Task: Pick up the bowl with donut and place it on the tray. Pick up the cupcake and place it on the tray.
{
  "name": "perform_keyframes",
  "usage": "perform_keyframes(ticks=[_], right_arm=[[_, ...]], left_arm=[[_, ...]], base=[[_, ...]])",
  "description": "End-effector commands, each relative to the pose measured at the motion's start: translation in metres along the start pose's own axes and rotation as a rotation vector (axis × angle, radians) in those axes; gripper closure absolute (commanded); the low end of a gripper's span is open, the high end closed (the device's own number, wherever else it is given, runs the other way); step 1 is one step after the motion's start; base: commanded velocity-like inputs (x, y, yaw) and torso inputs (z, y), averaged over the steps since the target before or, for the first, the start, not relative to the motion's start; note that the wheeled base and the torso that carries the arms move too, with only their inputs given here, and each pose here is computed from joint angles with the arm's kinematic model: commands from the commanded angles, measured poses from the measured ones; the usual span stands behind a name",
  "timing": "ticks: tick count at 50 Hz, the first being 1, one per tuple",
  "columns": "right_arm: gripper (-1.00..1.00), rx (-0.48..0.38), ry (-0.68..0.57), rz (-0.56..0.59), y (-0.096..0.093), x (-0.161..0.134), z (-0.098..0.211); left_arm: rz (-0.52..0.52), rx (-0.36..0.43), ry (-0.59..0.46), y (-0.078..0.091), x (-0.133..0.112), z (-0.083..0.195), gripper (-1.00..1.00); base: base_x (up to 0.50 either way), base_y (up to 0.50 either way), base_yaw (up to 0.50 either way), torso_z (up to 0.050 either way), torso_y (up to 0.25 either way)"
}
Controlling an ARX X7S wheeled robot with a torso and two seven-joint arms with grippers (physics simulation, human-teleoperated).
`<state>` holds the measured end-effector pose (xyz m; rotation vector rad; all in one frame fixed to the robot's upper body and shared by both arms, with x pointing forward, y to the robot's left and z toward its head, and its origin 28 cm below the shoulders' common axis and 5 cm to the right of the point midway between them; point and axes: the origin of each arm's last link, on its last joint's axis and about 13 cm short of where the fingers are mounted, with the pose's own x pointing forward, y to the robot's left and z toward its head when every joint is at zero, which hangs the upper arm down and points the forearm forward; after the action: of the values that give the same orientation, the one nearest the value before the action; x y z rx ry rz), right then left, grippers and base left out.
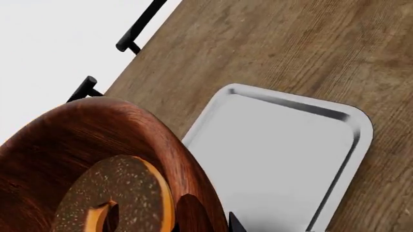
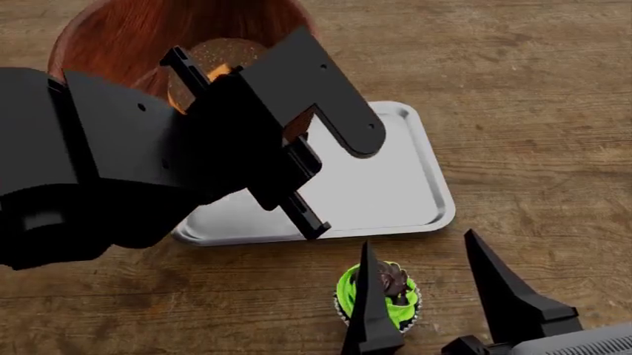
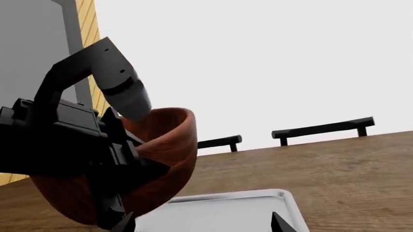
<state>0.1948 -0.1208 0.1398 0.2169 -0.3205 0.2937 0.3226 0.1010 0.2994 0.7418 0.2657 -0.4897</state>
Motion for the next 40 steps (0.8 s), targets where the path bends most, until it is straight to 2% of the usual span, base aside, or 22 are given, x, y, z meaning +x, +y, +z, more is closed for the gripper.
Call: perform_keyframes(ticks=[1, 8, 17, 26, 40], right_arm=[[-1.00, 0.008, 0.008, -0.002, -0.002, 0.002, -0.004], [-1.00, 0.012, 0.013, -0.007, -0.004, 0.003, -0.006], [-1.00, 0.013, 0.009, -0.008, -0.004, 0.002, -0.005], [-1.00, 0.016, 0.009, -0.010, -0.005, 0.001, -0.006], [-1.00, 0.020, 0.010, -0.016, -0.007, 0.001, -0.008]], left_arm=[[-0.037, -0.024, -0.037, 0.007, 0.006, 0.013, 1.00], [-0.038, -0.063, -0.065, 0.014, 0.006, 0.019, 1.00], [-0.007, -0.093, -0.037, 0.020, 0.010, 0.014, 1.00], [0.033, -0.070, 0.020, 0.022, 0.017, 0.006, 1.00], [-0.002, -0.074, 0.039, 0.016, 0.031, -0.004, 1.00]], base=[[0.00, 0.00, 0.00, 0.000, 0.000], [0.00, 0.00, 0.00, 0.000, 0.001], [0.00, 0.00, 0.00, 0.000, 0.001], [0.00, 0.00, 0.00, 0.000, 0.001], [0.00, 0.00, 0.00, 0.000, 0.001]])
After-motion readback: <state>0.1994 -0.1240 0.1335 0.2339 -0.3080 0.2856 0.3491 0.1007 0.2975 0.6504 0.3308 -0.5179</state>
